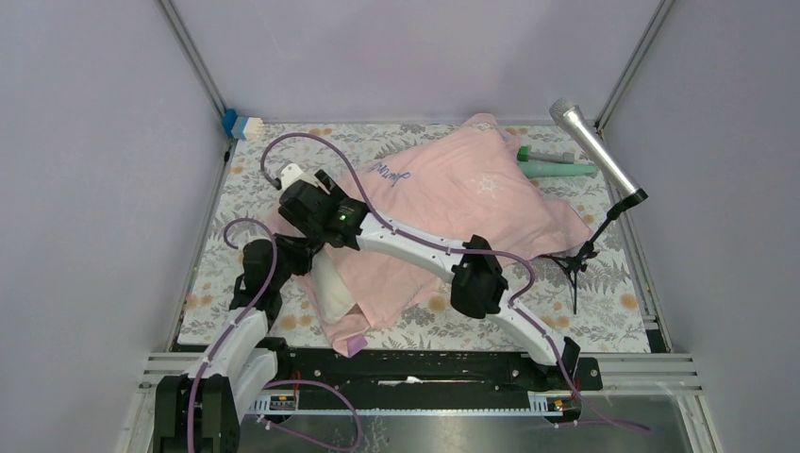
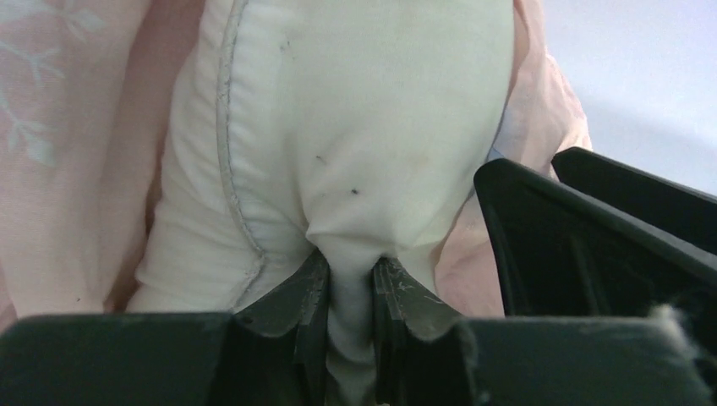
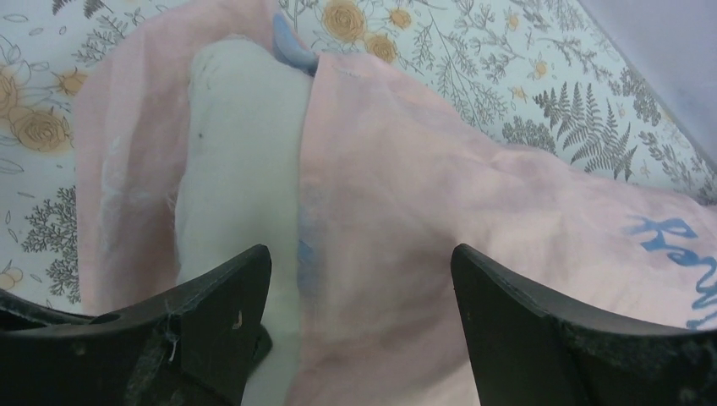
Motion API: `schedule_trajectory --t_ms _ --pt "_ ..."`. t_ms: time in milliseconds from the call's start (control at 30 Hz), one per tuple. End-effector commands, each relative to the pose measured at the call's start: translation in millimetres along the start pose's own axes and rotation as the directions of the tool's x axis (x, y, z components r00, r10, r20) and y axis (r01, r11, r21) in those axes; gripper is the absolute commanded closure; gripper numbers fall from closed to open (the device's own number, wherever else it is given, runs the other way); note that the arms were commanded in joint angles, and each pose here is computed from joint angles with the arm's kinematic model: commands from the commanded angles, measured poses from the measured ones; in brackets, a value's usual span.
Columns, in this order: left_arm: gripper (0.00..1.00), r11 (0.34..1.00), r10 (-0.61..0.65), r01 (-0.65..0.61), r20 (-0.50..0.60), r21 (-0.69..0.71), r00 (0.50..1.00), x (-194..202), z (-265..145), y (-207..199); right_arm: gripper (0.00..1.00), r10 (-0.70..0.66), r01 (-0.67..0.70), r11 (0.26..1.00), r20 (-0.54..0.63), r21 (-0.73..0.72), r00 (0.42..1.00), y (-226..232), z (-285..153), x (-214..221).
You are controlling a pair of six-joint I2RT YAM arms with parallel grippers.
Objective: Put the pillow into the pillowcase
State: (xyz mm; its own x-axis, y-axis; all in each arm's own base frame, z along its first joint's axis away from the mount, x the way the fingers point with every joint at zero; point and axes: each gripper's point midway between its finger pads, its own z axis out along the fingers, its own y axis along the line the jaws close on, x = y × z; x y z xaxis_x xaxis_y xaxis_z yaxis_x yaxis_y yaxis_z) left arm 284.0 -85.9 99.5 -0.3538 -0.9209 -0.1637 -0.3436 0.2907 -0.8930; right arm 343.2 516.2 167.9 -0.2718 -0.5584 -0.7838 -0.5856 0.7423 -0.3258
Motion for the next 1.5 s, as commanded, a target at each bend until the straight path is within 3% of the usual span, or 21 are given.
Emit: schedule_trajectory --t_ms 0,133,367,533,667,800,1000,1133,1333,1467 --pt "1.0 0.969 -0.047 0.028 -0.072 -0.245 0.996 26 -8 75 0.15 0.02 -0.023 0.999 0.126 0.023 0.992 -5 0 -40" --pt "1.0 0.969 -0.051 0.031 -0.075 -0.246 0.996 27 -8 76 0.19 0.011 -0.021 0.996 0.112 0.086 0.994 -14 11 -33" --pt "1.0 0.969 -0.051 0.03 -0.079 -0.245 0.996 28 -9 77 0.4 0.047 -0.057 0.994 0.105 0.093 0.993 -33 21 -32" --pt "1.0 0.969 -0.052 0.031 -0.082 -0.245 0.995 29 -9 79 0.67 0.069 -0.078 0.994 0.126 0.07 0.99 -33 18 -42" --pt "1.0 0.972 -0.05 0.027 -0.09 -0.233 0.995 31 -8 78 0.98 0.119 -0.121 0.993 0.151 0.002 0.981 -28 12 -56" --pt "1.0 0.986 -0.038 0.022 -0.097 -0.166 0.995 30 -5 60 1.0 0.246 -0.196 0.945 0.173 -0.262 0.954 4 -17 -88" --pt "1.0 0.997 -0.055 0.05 -0.087 -0.061 0.995 26 10 17 1.0 0.455 -0.22 0.686 0.172 -0.694 0.874 63 -119 -157" --pt "1.0 0.985 -0.172 0.172 -0.022 -0.011 0.985 9 25 -6 1.0 0.484 -0.187 0.569 0.142 -0.801 0.863 91 -158 -170" --pt "1.0 0.907 -0.412 0.406 0.036 0.112 0.91 -10 34 -17 1.0 0.526 -0.172 0.468 0.117 -0.867 0.842 102 -190 -185" --pt "1.0 0.899 -0.43 0.421 0.068 0.118 0.9 -18 37 -17 1.0 0.482 -0.181 0.505 0.103 -0.844 0.87 109 -181 -169"
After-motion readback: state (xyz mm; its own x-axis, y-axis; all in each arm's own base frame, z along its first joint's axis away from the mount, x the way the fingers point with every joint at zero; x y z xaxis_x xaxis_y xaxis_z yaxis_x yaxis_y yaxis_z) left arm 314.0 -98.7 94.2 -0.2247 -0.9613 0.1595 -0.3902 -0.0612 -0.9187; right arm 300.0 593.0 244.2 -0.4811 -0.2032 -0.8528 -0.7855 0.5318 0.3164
